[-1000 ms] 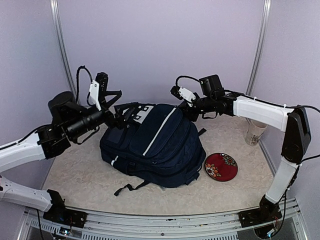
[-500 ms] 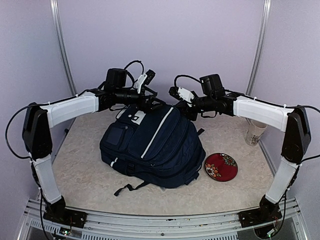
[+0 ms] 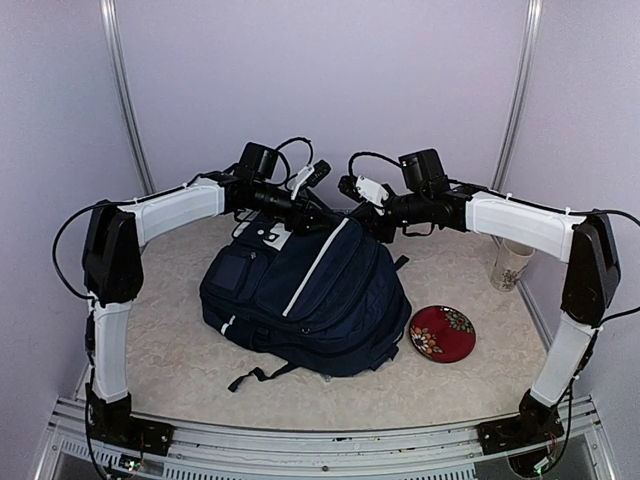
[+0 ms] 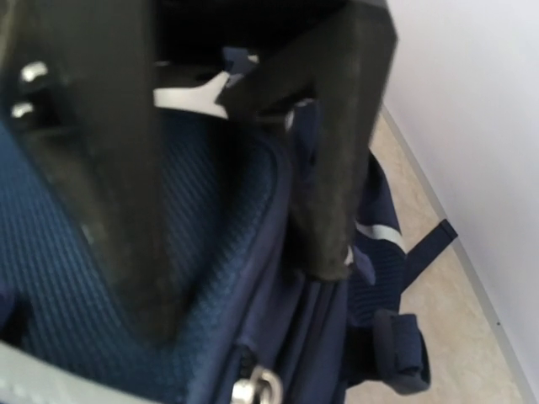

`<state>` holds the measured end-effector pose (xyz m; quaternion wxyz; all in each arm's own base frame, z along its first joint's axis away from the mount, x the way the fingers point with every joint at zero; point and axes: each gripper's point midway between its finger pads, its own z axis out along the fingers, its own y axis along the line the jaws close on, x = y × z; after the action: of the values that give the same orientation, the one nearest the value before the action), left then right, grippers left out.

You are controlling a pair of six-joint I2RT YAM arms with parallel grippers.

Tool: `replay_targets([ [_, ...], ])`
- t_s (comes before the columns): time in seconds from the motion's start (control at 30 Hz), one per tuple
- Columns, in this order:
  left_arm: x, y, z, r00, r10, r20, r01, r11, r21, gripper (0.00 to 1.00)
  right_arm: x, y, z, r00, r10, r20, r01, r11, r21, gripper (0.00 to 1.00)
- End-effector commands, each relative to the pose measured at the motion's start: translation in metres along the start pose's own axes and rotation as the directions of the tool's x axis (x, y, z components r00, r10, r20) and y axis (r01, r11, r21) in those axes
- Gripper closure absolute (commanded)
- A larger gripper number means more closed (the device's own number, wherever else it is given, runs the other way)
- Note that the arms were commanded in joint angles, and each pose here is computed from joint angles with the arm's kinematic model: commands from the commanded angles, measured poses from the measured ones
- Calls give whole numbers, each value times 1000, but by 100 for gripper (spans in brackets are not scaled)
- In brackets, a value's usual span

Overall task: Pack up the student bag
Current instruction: Hold the upper front pocket of the student bag.

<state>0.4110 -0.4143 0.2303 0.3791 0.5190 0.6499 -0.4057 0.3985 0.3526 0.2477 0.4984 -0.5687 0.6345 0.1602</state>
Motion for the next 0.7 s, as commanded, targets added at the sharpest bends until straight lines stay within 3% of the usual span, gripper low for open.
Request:
replay_targets([
  [0.0, 28, -19, 11, 998, -26, -65, 31, 996, 81, 61, -84, -17, -20, 962, -101, 255, 88, 994, 62, 100],
  [0.13, 21, -35, 12, 997, 47, -60, -42, 995, 94, 100, -81, -22, -21, 970, -93, 224, 76, 994, 84, 100],
  [0.27, 5, -33, 8, 993, 113, -41, -112, 993, 27, 100, -76, -27, -30, 979, -83, 184, 60, 990, 129, 100],
  [0.4, -15, -7, -19, 990, 141, 1, -139, 978, -157, 100, -67, -25, -42, 989, -64, 133, 42, 986, 161, 100],
  [0.57, -48, 17, -70, 976, 208, 70, -162, 896, -414, 100, -58, -5, -53, 996, -54, 75, 39, 983, 182, 100],
  [0.67, -64, 13, -93, 963, 246, 111, -161, 853, -496, 100, -53, 16, -55, 998, -38, 45, 30, 988, 153, 100],
])
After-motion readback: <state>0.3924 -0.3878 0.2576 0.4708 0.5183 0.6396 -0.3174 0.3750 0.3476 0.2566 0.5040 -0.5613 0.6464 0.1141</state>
